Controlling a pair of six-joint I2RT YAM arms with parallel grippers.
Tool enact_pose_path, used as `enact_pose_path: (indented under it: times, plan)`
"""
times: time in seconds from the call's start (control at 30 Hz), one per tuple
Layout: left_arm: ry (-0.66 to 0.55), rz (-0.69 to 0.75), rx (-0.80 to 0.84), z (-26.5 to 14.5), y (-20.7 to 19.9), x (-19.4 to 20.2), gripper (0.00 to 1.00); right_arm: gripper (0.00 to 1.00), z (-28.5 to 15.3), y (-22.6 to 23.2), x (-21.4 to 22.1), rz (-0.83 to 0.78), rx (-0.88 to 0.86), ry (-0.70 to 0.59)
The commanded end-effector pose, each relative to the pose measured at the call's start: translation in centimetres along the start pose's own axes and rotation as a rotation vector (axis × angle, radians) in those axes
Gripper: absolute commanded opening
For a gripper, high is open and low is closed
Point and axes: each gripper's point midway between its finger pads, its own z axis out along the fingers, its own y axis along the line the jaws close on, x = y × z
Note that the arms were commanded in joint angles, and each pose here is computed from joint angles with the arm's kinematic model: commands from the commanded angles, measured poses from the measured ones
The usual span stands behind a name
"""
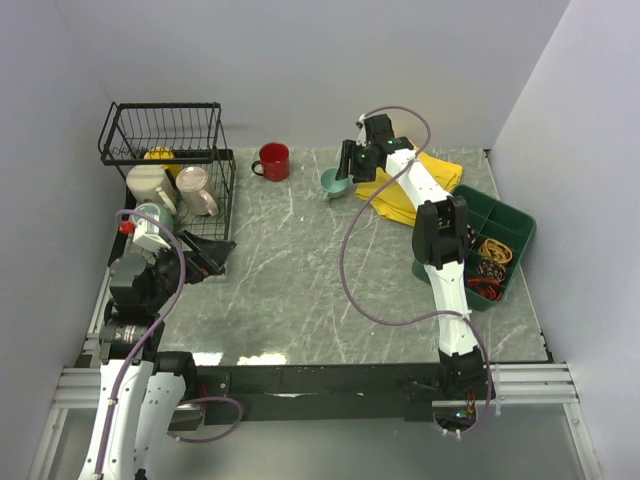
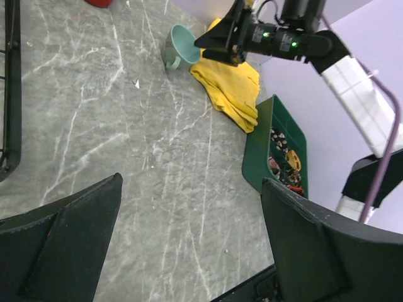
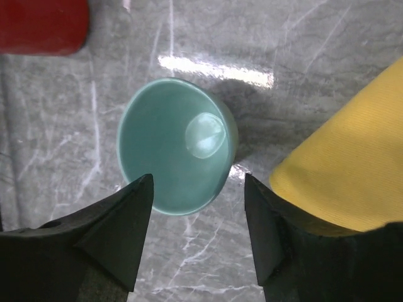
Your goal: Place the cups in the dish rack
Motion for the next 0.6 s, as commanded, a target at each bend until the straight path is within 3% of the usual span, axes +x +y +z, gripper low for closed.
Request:
enact_pose_path:
  times: [0.0, 0.27, 0.57]
  plan:
    - [-0.022, -0.024, 0.024, -0.2, -0.8, -0.5, 0.96, 0.62, -0.2, 0.3, -1.9, 0.007, 0.017, -0.059]
    - [-0.035, -0.047, 0.041, -0.2, -1.5, -1.1, 0.96, 0.56, 1.9, -0.5, -1.3, 0.015, 0.018, -0.041]
    - [-0.04, -0.061, 0.036, -0.5, -1.7, -1.2, 0.96, 0.35, 2.9, -0.1, -1.4, 0.011, -0.003, -0.052]
